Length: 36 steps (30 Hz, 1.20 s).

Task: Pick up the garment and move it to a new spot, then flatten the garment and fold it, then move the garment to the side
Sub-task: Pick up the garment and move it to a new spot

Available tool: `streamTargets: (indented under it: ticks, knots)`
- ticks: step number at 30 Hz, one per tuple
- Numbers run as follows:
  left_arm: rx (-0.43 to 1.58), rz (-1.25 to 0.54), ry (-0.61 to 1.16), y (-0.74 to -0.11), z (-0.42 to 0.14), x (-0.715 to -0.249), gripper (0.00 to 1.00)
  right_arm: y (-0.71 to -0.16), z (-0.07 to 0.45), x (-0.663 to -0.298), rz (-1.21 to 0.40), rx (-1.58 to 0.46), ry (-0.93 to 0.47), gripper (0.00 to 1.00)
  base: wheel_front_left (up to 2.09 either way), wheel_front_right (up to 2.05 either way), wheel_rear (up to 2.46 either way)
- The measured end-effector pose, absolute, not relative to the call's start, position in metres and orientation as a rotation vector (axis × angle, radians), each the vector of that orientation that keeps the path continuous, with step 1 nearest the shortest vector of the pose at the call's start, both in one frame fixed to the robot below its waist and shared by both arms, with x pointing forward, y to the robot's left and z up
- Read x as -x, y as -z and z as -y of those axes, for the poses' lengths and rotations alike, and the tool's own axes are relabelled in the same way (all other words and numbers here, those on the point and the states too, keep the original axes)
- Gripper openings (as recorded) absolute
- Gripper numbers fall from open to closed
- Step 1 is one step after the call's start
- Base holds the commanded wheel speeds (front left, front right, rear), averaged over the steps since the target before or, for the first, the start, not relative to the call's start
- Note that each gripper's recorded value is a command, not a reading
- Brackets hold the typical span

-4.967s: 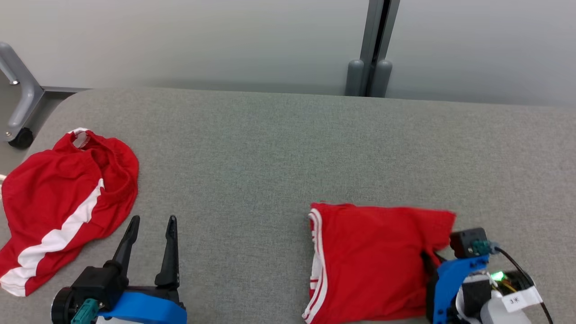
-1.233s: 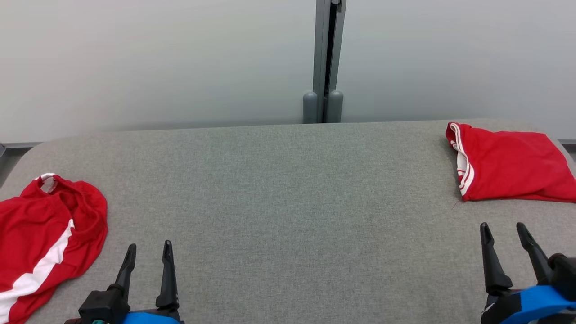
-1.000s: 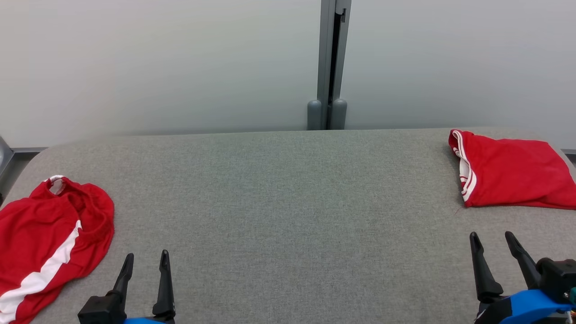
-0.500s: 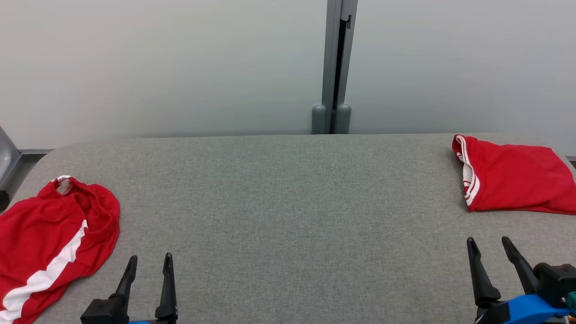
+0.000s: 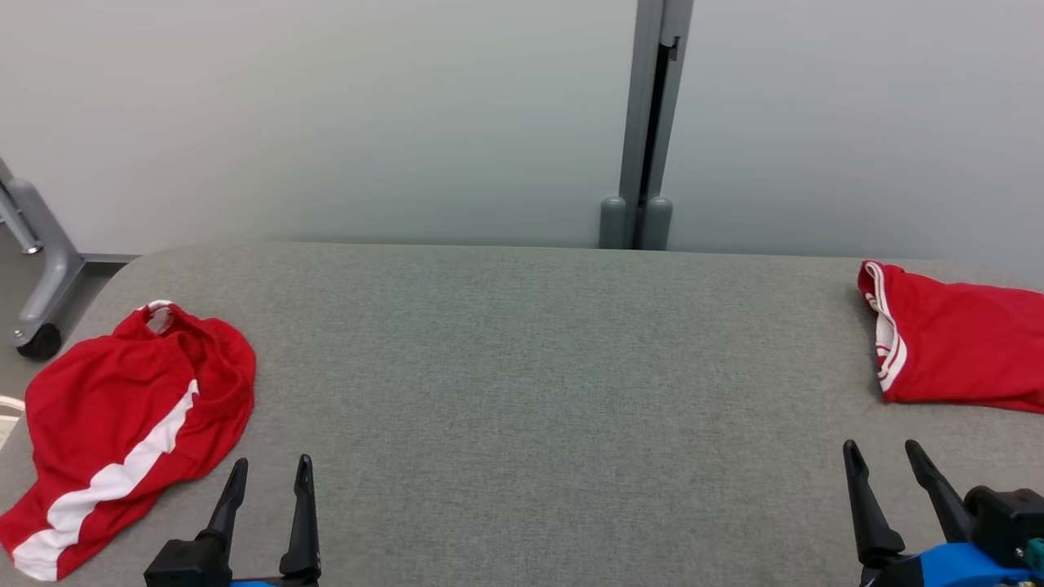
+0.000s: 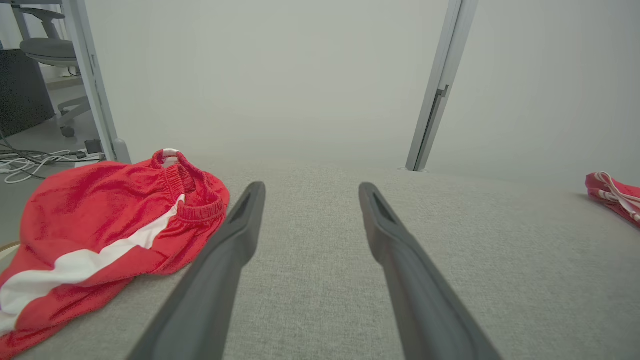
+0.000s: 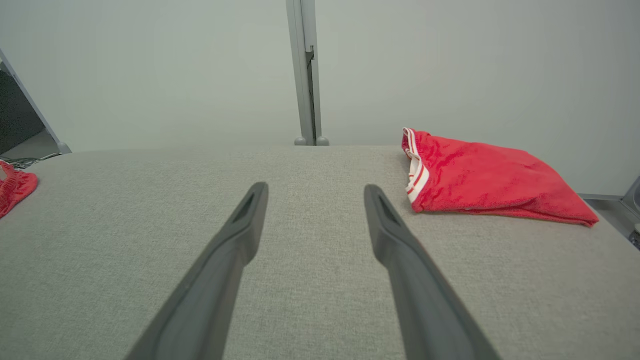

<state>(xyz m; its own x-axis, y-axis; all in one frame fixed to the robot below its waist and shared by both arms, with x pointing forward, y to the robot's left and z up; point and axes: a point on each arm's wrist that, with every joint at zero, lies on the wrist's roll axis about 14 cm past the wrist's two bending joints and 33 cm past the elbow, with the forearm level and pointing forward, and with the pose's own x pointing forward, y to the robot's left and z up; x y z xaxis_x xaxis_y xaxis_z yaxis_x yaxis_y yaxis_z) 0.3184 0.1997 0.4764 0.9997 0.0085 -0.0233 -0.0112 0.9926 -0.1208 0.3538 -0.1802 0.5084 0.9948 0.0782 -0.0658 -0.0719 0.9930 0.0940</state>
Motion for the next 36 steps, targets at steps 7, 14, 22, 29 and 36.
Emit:
streamTargets:
  ticks: [7,14,22,29,36]
  knots:
    - [0.113,-0.004,-0.104,-0.48,-0.23,-0.3,1.0,-0.508,0.147,-0.366,-0.074,-0.098,-0.173,1.0,0.0,0.0,0.0]
    - [0.101,0.017,-0.215,-0.484,-0.261,-0.274,1.0,-0.506,0.11,-0.378,-0.085,-0.094,-0.281,1.0,0.0,0.0,0.0]
    - [0.103,0.008,-0.324,-0.481,-0.288,-0.246,1.0,-0.498,0.068,-0.385,-0.114,-0.094,-0.4,1.0,0.0,0.0,0.0]
    - [0.108,0.0,-0.395,-0.478,-0.303,-0.227,1.0,-0.491,0.041,-0.389,-0.137,-0.096,-0.475,1.0,0.0,0.0,0.0]
    - [0.113,0.005,-0.433,-0.48,-0.31,-0.219,1.0,-0.49,0.032,-0.39,-0.14,-0.087,-0.497,1.0,0.0,0.0,0.0]
